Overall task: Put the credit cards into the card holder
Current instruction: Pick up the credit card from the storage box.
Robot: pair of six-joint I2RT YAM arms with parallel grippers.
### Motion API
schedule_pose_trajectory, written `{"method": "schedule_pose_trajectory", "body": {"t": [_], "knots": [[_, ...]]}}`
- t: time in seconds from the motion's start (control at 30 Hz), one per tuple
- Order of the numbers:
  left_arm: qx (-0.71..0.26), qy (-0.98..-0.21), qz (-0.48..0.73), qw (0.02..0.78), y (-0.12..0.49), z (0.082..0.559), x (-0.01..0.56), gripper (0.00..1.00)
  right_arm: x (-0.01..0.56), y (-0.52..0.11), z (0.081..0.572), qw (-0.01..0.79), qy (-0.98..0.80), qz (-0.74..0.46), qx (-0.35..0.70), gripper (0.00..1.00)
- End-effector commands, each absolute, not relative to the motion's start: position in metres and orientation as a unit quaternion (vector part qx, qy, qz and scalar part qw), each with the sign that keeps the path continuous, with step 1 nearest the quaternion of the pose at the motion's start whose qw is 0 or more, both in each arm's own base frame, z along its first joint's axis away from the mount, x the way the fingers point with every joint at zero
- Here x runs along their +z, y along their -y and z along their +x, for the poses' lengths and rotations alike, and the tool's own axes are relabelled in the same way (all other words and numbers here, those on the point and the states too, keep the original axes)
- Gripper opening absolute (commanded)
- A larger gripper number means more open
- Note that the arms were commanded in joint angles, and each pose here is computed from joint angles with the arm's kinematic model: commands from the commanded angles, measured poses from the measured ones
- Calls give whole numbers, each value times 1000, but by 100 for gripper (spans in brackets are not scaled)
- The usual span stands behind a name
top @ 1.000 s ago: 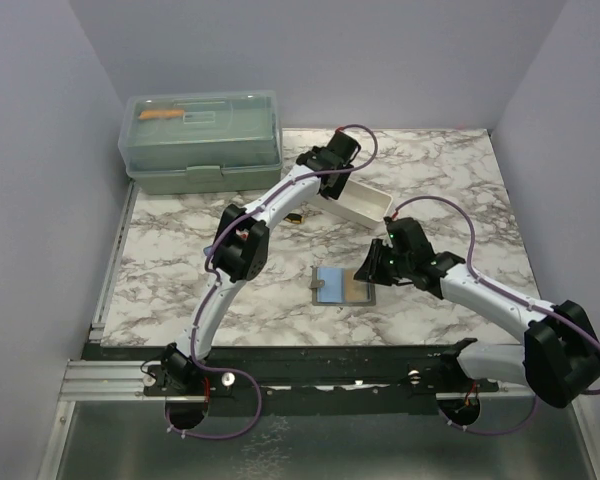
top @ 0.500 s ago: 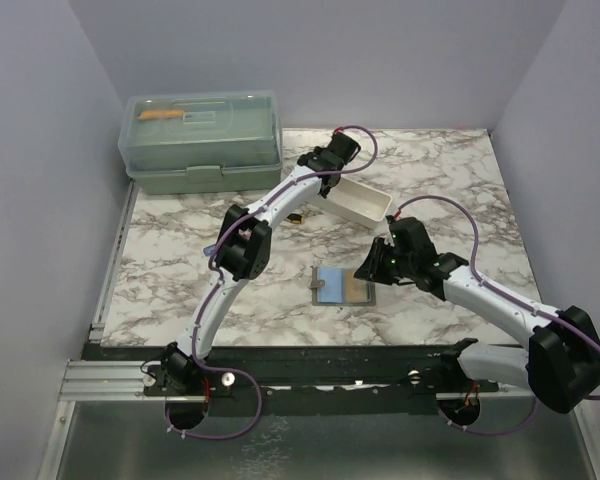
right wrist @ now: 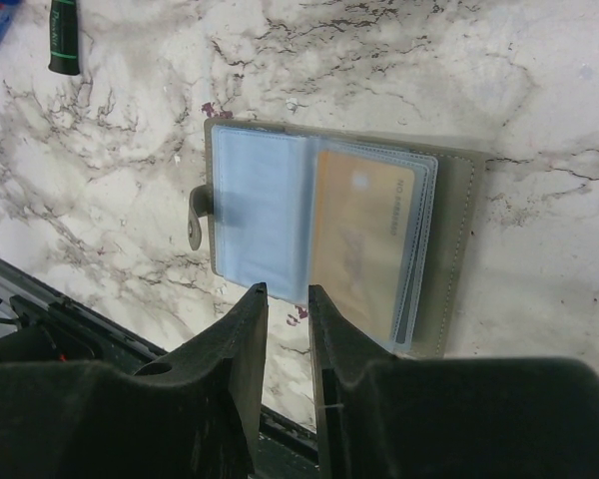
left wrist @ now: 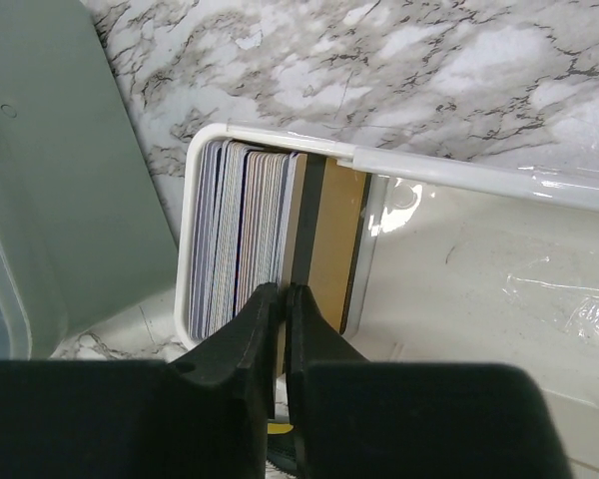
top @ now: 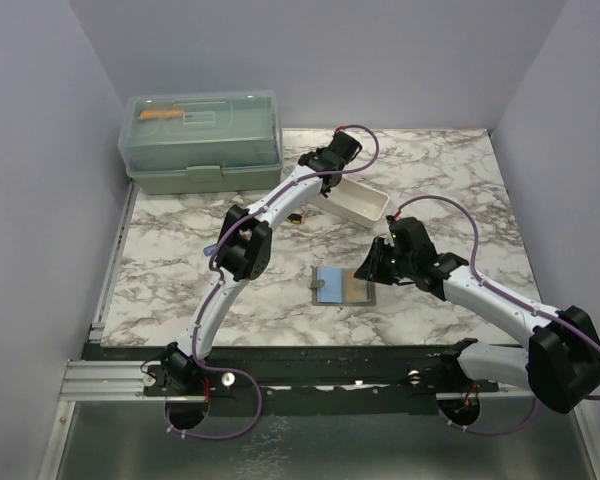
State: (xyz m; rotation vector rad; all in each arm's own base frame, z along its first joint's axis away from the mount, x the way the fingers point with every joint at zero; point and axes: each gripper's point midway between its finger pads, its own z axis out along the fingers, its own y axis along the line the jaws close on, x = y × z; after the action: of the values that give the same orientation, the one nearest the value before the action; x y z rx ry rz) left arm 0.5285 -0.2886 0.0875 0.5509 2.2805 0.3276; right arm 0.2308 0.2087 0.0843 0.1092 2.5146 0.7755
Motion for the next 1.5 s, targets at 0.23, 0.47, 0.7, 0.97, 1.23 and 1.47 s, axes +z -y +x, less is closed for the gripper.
{"method": "schedule_pose_trajectory", "body": {"t": [0.23, 0.47, 0.7, 0.97, 1.23, 1.47], "knots": [[80, -893, 187, 402, 292, 525, 139, 0, 79, -207, 227, 240, -927, 45, 284, 26], [21, -894, 174, 413, 304, 515, 169, 0, 78, -208, 228, 238, -928, 45, 284, 26], [-30, -895, 160, 415, 315, 504, 194, 0, 77, -207, 229, 238, -929, 48, 280, 26], [-138, -897, 126, 401, 327, 476, 235, 0, 73, -208, 234, 234, -933, 45, 271, 26], [-272, -909, 127, 288, 327, 385, 231, 0, 74, -217, 242, 235, -930, 37, 280, 26], [-397, -897, 105, 162, 323, 294, 191, 0, 58, -211, 247, 230, -935, 47, 267, 21]]}}
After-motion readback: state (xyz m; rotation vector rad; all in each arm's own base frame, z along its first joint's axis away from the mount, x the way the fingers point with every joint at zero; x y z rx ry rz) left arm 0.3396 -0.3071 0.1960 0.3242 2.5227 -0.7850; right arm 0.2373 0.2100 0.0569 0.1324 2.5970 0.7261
